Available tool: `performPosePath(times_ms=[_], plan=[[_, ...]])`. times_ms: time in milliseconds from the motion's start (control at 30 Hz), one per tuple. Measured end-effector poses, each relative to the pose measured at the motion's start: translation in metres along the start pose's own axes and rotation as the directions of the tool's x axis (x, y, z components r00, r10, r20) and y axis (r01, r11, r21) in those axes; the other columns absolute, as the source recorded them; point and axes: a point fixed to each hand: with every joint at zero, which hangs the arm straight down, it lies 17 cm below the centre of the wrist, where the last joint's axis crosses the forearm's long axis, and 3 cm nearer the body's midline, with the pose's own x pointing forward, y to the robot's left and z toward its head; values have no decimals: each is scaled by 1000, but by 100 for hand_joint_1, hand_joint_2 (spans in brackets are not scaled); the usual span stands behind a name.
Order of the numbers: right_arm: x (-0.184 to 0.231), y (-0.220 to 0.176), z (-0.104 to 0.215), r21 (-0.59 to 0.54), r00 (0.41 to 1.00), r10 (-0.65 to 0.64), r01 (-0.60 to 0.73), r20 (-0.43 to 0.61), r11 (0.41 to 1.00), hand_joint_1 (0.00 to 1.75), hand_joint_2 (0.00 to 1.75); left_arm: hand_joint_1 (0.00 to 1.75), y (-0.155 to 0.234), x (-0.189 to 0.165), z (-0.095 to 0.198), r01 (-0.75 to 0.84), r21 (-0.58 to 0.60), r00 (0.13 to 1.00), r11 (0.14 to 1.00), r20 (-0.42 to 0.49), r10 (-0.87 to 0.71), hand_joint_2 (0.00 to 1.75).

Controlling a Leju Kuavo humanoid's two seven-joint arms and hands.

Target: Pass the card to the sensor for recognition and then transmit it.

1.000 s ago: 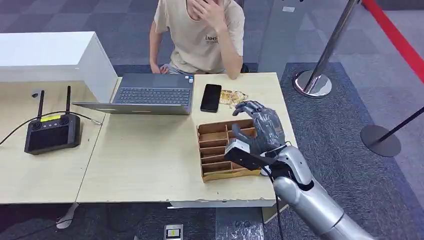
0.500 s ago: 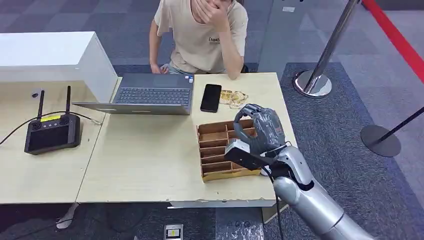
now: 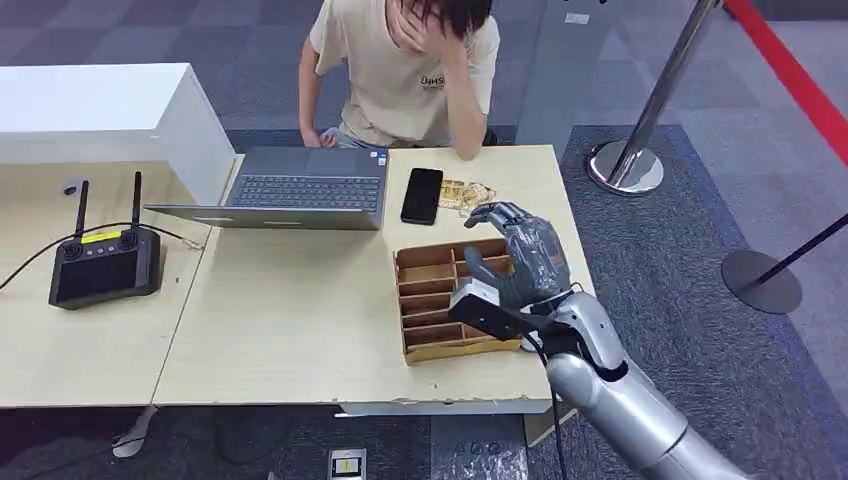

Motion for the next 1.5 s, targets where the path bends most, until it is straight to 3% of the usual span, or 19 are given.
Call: performPosePath(times_ms=[33, 300, 433, 533, 600, 667, 733, 1133, 1267, 1467, 1500], plan=[[0, 0, 0, 1, 1000, 1, -1, 0, 1000, 148, 175, 0, 0, 0, 0, 0, 0, 1000, 1000, 0, 0, 175], [0, 1, 0, 2, 1000, 0, 0, 0, 1000, 134, 175, 0, 0, 0, 0, -3, 0, 1000, 1000, -1, 3, 175], [-2, 3, 1, 7, 1000, 1, -1, -5, 1000, 110, 175, 0, 0, 0, 0, -5, 0, 1000, 1000, -1, 5, 175], [-2, 4, 2, 11, 1000, 3, -3, -6, 1000, 108, 175, 0, 0, 0, 0, -6, 0, 1000, 1000, -1, 6, 175], [-1, 5, 2, 13, 1000, 2, -2, -4, 1000, 98, 175, 0, 0, 0, 0, -5, 0, 1000, 1000, -1, 5, 175], [-1, 6, 3, 15, 1000, 2, -2, -3, 1000, 73, 175, 0, 0, 0, 0, -5, 0, 1000, 1000, -1, 5, 175], [-1, 6, 3, 15, 1000, 2, -2, -3, 1000, 65, 175, 0, 0, 0, 0, -5, 0, 1000, 1000, -1, 5, 175], [-1, 7, 3, 18, 1000, 0, 1, -4, 1000, 72, 175, 0, -1, 0, 0, -6, 0, 1000, 1000, -1, 6, 175], [-1, 7, 4, 18, 1000, -1, 1, -4, 1000, 86, 175, 0, -1, 0, 0, -5, 0, 1000, 1000, -1, 5, 175], [0, 9, 4, 23, 1000, -2, 2, -2, 1000, 82, 175, 0, -1, 0, 0, -5, -1, 1000, 1000, -2, 5, 175], [0, 9, 4, 23, 1000, -2, 2, -2, 1000, 94, 175, 0, -1, 0, 0, -5, 0, 1000, 1000, -3, 5, 175]])
